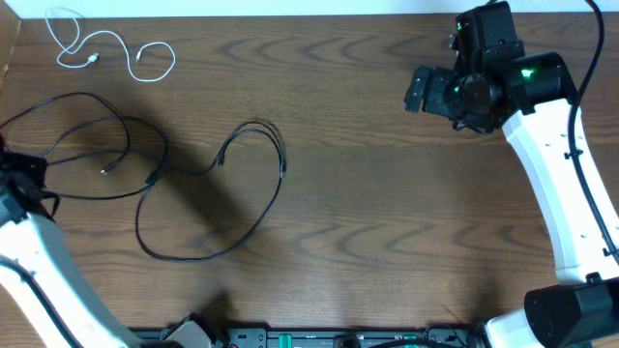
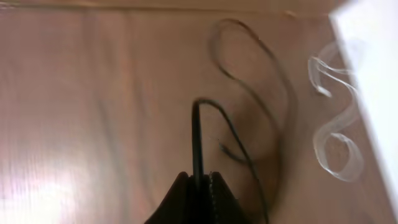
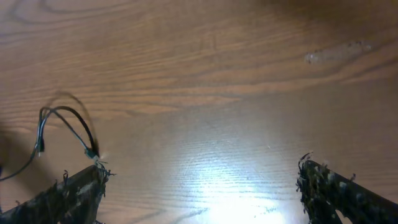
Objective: Untangle cables
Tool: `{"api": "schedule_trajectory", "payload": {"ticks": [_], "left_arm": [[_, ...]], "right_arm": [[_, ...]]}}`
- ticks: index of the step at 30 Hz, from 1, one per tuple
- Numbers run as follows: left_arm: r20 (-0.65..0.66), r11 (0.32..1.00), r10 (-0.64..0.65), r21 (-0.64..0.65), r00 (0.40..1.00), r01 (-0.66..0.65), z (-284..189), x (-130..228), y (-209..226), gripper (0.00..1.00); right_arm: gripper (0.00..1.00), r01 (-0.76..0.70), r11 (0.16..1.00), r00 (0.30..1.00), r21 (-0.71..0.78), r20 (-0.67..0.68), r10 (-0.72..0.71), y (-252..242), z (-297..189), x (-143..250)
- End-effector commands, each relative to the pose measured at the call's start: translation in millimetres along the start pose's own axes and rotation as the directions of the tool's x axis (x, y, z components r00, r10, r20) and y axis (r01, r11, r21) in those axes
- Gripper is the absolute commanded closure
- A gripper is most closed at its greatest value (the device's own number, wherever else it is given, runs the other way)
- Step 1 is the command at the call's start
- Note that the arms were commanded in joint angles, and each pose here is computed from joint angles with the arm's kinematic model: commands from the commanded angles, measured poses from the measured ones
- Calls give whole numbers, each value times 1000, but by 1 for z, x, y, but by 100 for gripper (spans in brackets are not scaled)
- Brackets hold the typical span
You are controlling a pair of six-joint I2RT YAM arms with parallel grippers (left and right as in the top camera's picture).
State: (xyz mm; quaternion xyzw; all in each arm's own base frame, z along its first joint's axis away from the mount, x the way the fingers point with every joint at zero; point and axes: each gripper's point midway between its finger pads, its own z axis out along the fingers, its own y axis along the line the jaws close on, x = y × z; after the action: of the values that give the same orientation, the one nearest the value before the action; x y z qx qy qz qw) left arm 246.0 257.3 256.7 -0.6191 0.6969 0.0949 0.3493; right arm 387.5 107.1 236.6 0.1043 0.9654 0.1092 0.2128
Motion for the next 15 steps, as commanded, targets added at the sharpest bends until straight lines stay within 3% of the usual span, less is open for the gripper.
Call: {"api": "schedule_trajectory", "payload": {"ticks": [1, 6, 15], "left_arm": [[129, 974, 50, -225, 990, -20, 21, -28, 30, 92], [104, 940, 238, -274, 966, -203, 67, -37, 22, 93], [137, 800, 335, -563, 932, -205, 110, -63, 68, 92]], "right_arm": [[4, 32, 999, 999, 8, 12, -32, 1, 0, -3], [3, 30, 998, 999, 56, 37, -32, -8, 0, -8], [1, 27, 996, 996, 79, 77, -34, -11, -1, -16]]}}
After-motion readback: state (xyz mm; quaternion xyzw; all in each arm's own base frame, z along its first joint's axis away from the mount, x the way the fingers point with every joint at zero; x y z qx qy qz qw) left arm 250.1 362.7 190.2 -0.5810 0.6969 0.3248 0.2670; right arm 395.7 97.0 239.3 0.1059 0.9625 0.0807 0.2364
